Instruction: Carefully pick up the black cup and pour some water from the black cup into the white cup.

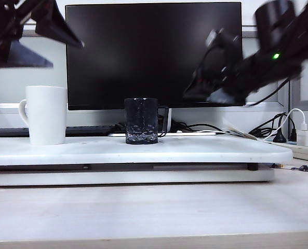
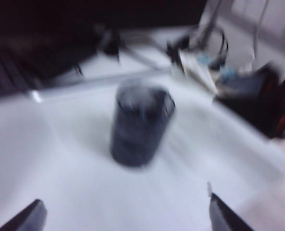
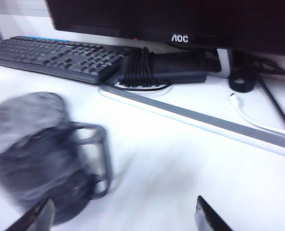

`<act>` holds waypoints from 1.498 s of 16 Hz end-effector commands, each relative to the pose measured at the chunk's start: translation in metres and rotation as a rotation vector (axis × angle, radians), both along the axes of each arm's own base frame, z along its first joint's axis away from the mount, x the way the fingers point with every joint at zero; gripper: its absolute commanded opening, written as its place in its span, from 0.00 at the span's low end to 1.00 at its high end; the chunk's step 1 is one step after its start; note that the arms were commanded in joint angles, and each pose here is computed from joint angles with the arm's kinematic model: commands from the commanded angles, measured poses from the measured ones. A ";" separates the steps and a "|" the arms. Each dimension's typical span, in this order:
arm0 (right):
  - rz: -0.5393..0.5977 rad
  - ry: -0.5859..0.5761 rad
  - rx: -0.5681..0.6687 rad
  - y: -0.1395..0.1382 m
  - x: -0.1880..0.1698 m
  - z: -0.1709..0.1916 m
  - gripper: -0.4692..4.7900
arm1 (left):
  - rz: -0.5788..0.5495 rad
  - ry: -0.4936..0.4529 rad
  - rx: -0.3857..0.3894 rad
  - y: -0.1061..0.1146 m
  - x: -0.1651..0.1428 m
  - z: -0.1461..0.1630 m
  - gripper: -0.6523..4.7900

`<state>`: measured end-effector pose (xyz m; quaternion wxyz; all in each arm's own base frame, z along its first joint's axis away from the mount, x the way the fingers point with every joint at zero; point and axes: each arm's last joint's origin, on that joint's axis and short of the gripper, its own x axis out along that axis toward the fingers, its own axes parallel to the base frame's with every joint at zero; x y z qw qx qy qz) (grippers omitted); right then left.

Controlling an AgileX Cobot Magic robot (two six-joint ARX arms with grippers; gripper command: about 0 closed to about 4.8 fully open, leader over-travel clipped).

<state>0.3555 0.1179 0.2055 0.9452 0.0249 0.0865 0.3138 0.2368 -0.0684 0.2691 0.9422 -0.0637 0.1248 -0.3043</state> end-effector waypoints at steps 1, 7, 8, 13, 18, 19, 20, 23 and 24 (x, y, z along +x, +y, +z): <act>0.054 -0.039 0.003 0.015 0.025 -0.003 0.81 | -0.004 -0.078 -0.011 -0.006 0.000 0.008 1.00; 0.089 -0.035 -0.010 0.041 0.045 -0.017 0.81 | 0.039 -0.032 0.017 -0.005 0.001 0.003 1.00; 0.096 -0.026 -0.014 0.045 0.045 -0.022 0.81 | 0.044 -0.019 0.023 -0.005 0.001 0.001 1.00; 0.086 -0.023 -0.046 0.063 0.044 -0.042 0.81 | 0.171 -0.010 0.077 -0.001 0.002 -0.002 1.00; 0.031 -0.098 -0.026 0.064 0.047 -0.040 0.78 | 0.335 -0.118 0.298 0.005 0.005 0.000 1.00; 0.030 -0.113 -0.019 0.065 0.047 -0.042 0.72 | 0.340 -0.119 0.304 0.006 0.005 0.000 1.00; 0.031 -0.113 -0.018 0.065 0.048 -0.044 0.64 | 0.339 -0.119 0.303 0.006 0.005 0.000 1.00; 0.033 -0.121 -0.015 0.066 0.048 -0.047 0.61 | 0.339 -0.119 0.304 0.006 0.005 0.000 1.00; 0.033 -0.131 -0.011 0.066 0.049 -0.047 0.61 | 0.339 -0.119 0.304 0.006 0.005 0.000 1.00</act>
